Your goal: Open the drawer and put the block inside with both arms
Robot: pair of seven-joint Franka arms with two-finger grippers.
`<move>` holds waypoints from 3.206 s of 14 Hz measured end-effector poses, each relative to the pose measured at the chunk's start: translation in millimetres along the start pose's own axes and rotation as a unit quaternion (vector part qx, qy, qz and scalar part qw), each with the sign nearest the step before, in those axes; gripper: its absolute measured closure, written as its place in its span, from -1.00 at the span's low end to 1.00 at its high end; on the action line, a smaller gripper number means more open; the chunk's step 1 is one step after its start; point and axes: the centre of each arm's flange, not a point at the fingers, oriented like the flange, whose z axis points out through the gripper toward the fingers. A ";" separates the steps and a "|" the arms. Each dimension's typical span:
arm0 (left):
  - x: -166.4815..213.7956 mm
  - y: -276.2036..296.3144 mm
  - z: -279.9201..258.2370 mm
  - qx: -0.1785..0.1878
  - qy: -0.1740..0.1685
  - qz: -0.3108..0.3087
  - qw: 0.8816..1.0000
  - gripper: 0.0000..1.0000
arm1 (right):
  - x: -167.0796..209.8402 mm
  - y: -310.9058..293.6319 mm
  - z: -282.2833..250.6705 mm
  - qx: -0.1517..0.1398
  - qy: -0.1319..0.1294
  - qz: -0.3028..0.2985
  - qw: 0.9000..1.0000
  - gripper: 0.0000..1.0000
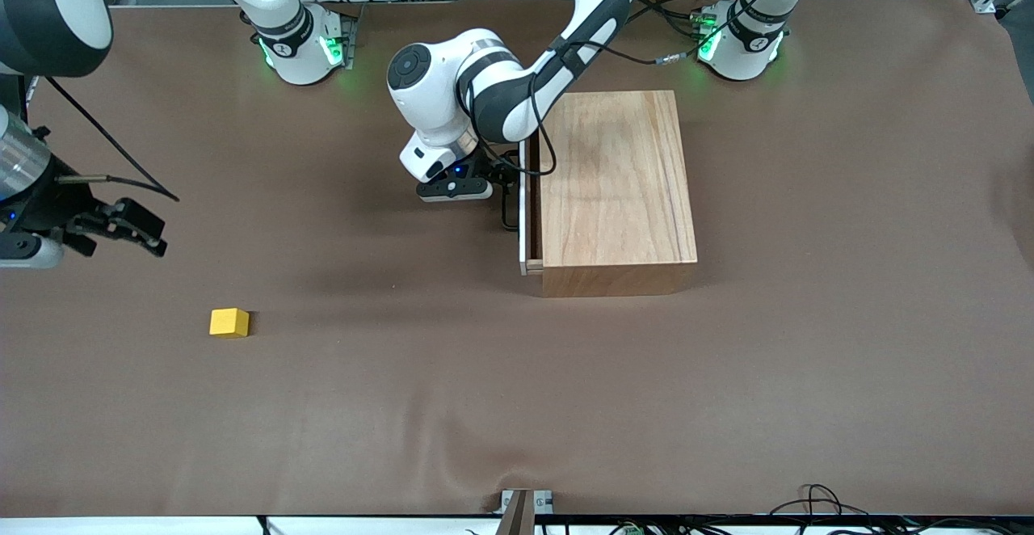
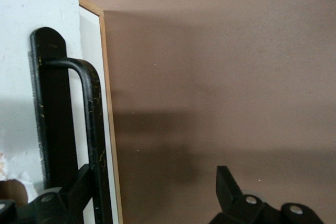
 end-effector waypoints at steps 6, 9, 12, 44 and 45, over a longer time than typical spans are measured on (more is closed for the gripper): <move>-1.9 10.3 0.0 -0.026 0.014 0.005 1.000 -1.00 | 44.0 -3.8 14.0 -0.002 0.021 0.001 1.000 -1.00; -0.7 14.6 0.0 -0.041 0.023 0.005 0.999 -1.00 | 61.8 -6.2 25.3 -0.006 0.022 0.001 1.000 -1.00; -0.7 20.0 -4.6 -0.063 0.027 0.004 0.998 -1.00 | 66.9 18.2 47.6 -0.013 -0.015 0.025 0.999 -1.00; 41.4 -62.1 -189.4 -0.134 0.066 -0.058 0.987 -1.00 | 2.6 67.4 323.2 0.006 -0.186 -0.089 0.978 -1.00; 51.2 -89.0 -205.9 -0.123 0.059 -0.074 0.988 -1.00 | 2.7 68.7 323.2 0.012 -0.185 -0.118 0.975 -1.00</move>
